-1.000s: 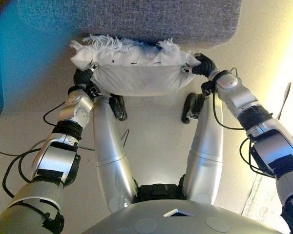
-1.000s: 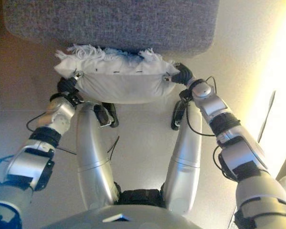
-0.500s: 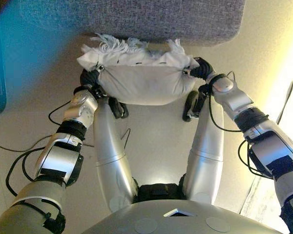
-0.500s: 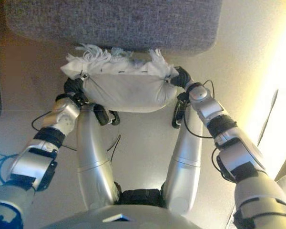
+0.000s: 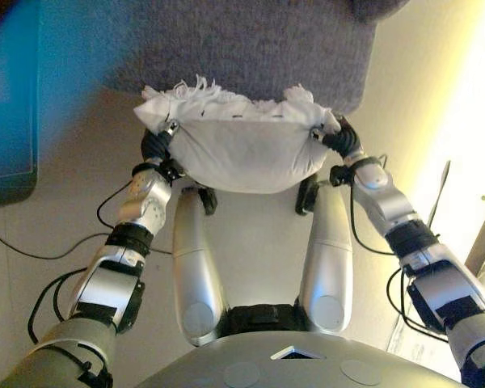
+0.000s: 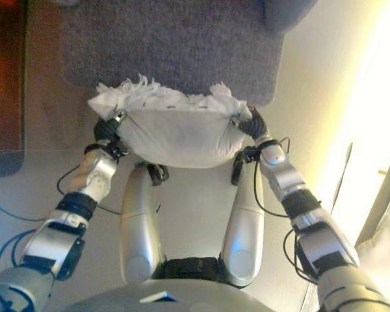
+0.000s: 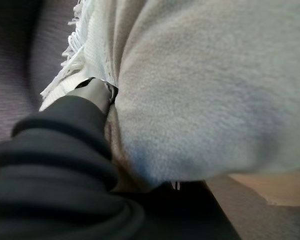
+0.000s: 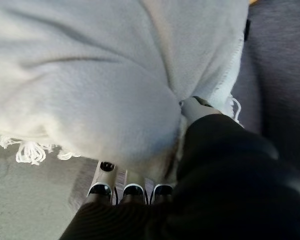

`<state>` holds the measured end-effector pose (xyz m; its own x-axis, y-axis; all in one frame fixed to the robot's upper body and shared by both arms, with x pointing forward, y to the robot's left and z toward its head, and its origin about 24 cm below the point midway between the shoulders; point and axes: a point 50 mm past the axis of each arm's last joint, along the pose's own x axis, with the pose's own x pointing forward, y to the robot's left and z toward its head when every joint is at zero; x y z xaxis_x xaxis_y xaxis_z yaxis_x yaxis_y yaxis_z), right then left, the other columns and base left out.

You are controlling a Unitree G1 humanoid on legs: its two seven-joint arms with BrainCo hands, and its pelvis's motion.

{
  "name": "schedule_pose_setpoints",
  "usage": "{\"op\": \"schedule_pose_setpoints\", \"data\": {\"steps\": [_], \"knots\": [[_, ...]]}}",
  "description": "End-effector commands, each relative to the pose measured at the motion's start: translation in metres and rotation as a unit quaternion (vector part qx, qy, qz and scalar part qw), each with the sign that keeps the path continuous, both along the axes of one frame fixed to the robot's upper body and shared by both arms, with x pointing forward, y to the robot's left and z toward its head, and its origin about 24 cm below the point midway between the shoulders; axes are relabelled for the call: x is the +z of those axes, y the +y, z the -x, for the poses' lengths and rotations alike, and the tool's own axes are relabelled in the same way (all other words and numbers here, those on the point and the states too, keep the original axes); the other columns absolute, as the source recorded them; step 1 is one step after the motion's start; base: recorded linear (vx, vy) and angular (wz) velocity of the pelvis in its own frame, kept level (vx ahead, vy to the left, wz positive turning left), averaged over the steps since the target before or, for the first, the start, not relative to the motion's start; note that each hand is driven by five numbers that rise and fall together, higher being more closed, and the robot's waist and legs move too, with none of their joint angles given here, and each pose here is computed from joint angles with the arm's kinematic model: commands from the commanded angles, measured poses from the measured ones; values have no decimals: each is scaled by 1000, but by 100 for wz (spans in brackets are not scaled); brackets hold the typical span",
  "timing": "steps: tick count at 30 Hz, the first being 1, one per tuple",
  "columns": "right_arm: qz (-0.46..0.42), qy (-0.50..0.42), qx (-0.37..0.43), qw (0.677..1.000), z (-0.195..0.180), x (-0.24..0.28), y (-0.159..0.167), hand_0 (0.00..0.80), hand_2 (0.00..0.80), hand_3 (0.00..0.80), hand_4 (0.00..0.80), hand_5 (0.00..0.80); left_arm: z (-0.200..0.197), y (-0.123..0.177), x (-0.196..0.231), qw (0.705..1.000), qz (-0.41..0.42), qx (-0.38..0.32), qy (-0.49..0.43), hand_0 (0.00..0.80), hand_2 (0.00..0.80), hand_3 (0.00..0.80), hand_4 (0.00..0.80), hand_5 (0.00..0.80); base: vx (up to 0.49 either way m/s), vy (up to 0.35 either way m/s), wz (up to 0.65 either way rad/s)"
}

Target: Pick up the cushion and take it to the sofa

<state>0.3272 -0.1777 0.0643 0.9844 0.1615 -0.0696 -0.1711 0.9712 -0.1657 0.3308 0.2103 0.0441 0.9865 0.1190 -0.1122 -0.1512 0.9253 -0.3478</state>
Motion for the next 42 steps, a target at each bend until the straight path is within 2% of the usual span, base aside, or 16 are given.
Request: {"op": "schedule_pose_setpoints", "data": {"steps": [1,4,7,15,23,33,42], "knots": [[-118,-97,56,987,9,33,20,800,800,800,800,800,-1,-22,41,989,20,-64,-131,800,800,800,800,800,310,-25,9],[-154,-100,67,981,21,26,18,800,800,800,800,800,10,-21,32,988,25,-70,-134,800,800,800,800,800,182,-10,-4],[-168,-95,63,979,30,17,12,800,800,800,800,800,17,-19,28,989,-5,-57,-135,800,800,800,800,800,191,0,5],[-245,2,26,969,49,-29,24,800,800,800,800,800,36,-30,-8,995,-26,-78,-52,800,800,800,800,800,194,16,11],[-253,63,19,965,56,-49,30,800,800,800,800,800,46,-24,-28,996,-38,-77,6,800,800,800,800,800,156,50,2],[-266,62,-18,962,51,-46,21,800,800,800,800,800,38,-32,-26,992,-47,-115,20,800,800,800,800,800,53,144,6],[-267,62,-56,960,59,-52,2,800,800,800,800,800,33,-43,-26,986,-60,-153,25,800,800,800,800,800,99,76,31]]}}
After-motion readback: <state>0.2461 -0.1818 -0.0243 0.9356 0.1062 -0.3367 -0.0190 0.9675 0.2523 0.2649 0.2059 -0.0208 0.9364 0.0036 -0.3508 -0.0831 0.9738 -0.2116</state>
